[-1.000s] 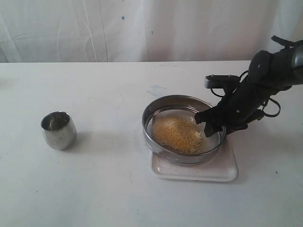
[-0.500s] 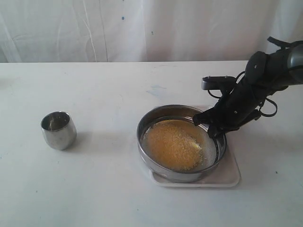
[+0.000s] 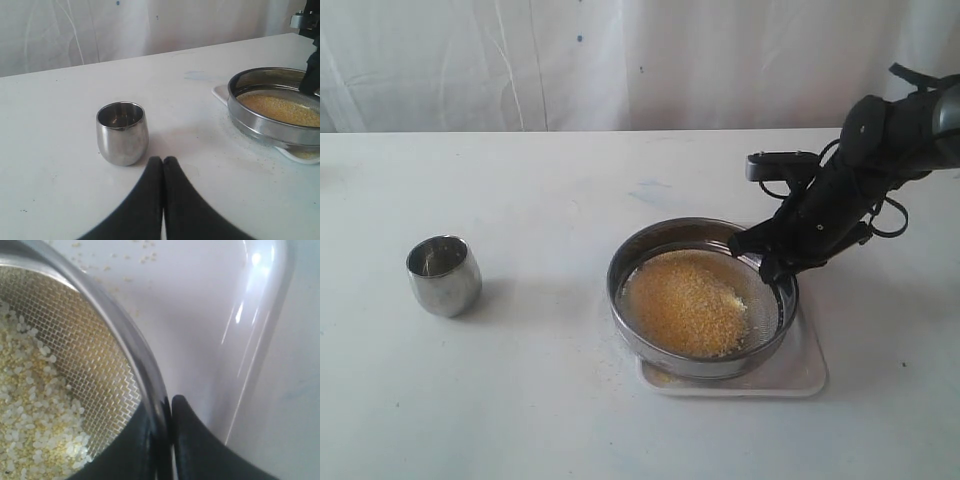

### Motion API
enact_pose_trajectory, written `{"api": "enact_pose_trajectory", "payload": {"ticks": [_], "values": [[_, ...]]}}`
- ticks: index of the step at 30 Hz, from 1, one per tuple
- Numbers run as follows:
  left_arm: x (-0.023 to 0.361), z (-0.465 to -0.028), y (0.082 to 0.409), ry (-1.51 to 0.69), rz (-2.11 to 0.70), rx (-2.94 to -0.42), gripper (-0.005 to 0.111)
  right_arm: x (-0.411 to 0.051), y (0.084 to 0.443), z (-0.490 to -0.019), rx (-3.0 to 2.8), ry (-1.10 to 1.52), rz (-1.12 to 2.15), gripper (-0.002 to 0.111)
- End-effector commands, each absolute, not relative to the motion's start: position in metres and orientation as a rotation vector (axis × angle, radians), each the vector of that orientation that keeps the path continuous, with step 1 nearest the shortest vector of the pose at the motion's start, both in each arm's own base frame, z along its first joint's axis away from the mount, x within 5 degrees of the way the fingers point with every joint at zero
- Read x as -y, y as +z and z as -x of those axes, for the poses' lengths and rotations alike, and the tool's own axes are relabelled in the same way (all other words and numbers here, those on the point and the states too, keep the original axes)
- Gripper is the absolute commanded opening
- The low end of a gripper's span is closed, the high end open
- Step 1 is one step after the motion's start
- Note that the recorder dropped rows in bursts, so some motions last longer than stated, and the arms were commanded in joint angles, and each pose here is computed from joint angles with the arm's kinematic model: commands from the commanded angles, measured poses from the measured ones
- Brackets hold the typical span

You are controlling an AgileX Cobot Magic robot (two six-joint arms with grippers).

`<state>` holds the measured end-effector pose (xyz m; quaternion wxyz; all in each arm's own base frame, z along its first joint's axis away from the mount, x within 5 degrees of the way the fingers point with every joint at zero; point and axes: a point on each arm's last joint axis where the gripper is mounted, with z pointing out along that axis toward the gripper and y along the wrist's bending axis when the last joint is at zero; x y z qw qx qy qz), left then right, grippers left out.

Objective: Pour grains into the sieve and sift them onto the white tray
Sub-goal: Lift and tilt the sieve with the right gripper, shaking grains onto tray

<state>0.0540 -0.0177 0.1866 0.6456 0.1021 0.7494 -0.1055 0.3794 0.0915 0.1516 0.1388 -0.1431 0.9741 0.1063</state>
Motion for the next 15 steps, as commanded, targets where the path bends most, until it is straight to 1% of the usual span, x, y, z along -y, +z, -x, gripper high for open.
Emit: {"api": "enact_pose_trajectory", "payload": {"ticks": [1, 10, 15], "values": [[0.018, -0.054, 0.186, -0.248, -0.229, -1.704, 0.000, -0.088, 0.165, -0.384, -2.780, 0.307, 0.373, 0.000], [0.018, -0.054, 0.186, -0.248, -0.229, -1.704, 0.000, -0.057, 0.190, -0.385, -2.742, 0.293, 0.256, 0.000], [0.018, -0.054, 0.186, -0.248, -0.229, -1.704, 0.000, -0.049, 0.195, -0.384, -2.743, 0.292, 0.231, 0.000]]}}
